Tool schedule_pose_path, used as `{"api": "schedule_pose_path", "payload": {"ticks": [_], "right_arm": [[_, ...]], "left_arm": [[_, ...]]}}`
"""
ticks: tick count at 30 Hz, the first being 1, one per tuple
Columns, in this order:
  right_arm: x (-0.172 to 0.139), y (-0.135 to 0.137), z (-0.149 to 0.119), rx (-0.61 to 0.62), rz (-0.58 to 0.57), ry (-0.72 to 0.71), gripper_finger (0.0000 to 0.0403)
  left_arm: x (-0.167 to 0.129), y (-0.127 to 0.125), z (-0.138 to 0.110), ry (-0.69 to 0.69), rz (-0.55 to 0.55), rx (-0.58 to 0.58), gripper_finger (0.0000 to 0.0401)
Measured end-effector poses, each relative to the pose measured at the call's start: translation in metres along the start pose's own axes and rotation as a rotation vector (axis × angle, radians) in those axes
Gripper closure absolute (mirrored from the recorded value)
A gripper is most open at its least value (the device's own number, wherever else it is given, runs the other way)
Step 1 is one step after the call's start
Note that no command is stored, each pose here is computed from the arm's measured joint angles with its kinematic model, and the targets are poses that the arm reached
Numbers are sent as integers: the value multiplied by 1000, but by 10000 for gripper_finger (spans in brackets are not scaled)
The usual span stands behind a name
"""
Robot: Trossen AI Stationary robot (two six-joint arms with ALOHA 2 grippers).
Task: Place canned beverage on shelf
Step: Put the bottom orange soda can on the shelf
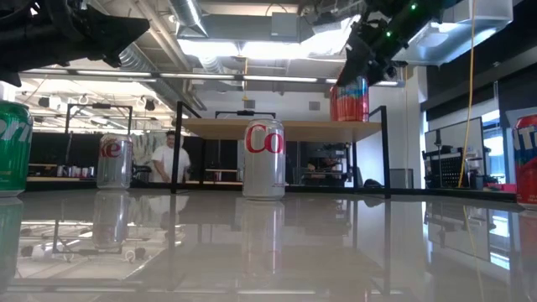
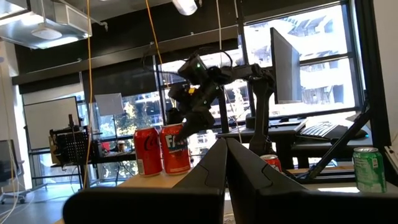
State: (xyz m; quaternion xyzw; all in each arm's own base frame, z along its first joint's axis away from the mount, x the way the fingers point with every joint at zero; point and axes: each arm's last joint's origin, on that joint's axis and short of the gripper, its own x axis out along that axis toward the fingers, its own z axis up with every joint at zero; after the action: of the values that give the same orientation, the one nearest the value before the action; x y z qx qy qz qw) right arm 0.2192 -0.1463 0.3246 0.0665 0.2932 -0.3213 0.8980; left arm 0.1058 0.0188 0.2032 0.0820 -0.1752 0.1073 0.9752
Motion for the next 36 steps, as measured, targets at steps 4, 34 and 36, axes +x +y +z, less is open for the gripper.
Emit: {"api": "schedule_pose_path", "payload": {"ticks": [4,34,36], "right_arm": [[-8,0,9,1,21,-7,25],[-4,31,5,-8,148,-44,123],[-6,37,10,-13,170,-90,123]], "left_arm": [[0,0,0,0,0,0,397],[0,0,2,-18,-16,0,397],[0,0,2,-19,-16,0,397]]}}
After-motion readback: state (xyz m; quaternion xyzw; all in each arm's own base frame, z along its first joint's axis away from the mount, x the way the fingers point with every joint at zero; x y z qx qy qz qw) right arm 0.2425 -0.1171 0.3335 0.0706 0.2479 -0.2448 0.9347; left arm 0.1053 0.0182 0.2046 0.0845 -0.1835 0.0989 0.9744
